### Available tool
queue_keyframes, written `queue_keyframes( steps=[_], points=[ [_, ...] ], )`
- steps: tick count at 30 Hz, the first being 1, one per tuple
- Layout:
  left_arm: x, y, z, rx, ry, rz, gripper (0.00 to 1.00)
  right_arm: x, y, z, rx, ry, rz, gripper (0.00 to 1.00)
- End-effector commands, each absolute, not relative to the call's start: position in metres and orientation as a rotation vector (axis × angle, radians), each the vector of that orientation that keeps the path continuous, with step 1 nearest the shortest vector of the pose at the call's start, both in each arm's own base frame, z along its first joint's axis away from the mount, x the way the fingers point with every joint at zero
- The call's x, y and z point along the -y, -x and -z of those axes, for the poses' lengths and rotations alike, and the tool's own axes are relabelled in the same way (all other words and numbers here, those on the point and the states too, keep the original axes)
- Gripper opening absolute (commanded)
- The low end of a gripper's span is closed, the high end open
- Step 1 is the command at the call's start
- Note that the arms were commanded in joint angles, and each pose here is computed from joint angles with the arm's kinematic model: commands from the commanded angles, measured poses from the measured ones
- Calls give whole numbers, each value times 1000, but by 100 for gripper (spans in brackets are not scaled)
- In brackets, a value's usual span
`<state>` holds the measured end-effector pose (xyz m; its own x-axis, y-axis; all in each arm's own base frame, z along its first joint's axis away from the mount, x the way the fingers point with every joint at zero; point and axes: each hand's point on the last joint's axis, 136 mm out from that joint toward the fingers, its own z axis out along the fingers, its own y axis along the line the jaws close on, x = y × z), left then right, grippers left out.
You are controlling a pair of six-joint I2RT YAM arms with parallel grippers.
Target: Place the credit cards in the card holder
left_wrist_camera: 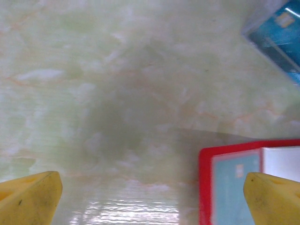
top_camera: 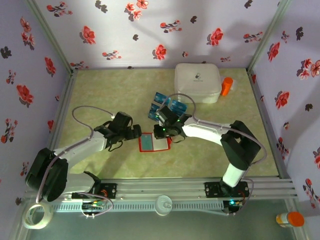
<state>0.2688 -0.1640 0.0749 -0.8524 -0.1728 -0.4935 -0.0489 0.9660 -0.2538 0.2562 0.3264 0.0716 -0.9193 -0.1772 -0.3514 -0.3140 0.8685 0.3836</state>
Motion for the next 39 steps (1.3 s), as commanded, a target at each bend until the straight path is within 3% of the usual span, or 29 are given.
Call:
queue_keyframes(
  steps=[1, 17, 27, 39],
  points=[
    [188, -270, -97, -2545, 143, 400, 100, -300, -260, -60, -2765, 346, -570, 14],
    [256, -244, -82, -2528, 44, 485, 97, -305, -271, -44, -2814, 287, -758, 10],
    [255, -239, -46, -2585, -7, 401, 93, -305, -269, -26, -2866, 292, -733, 10],
    [252, -237, -33, -2601, -56, 350, 97, -323, -256, -17, -2894, 342, -754, 9]
  ],
)
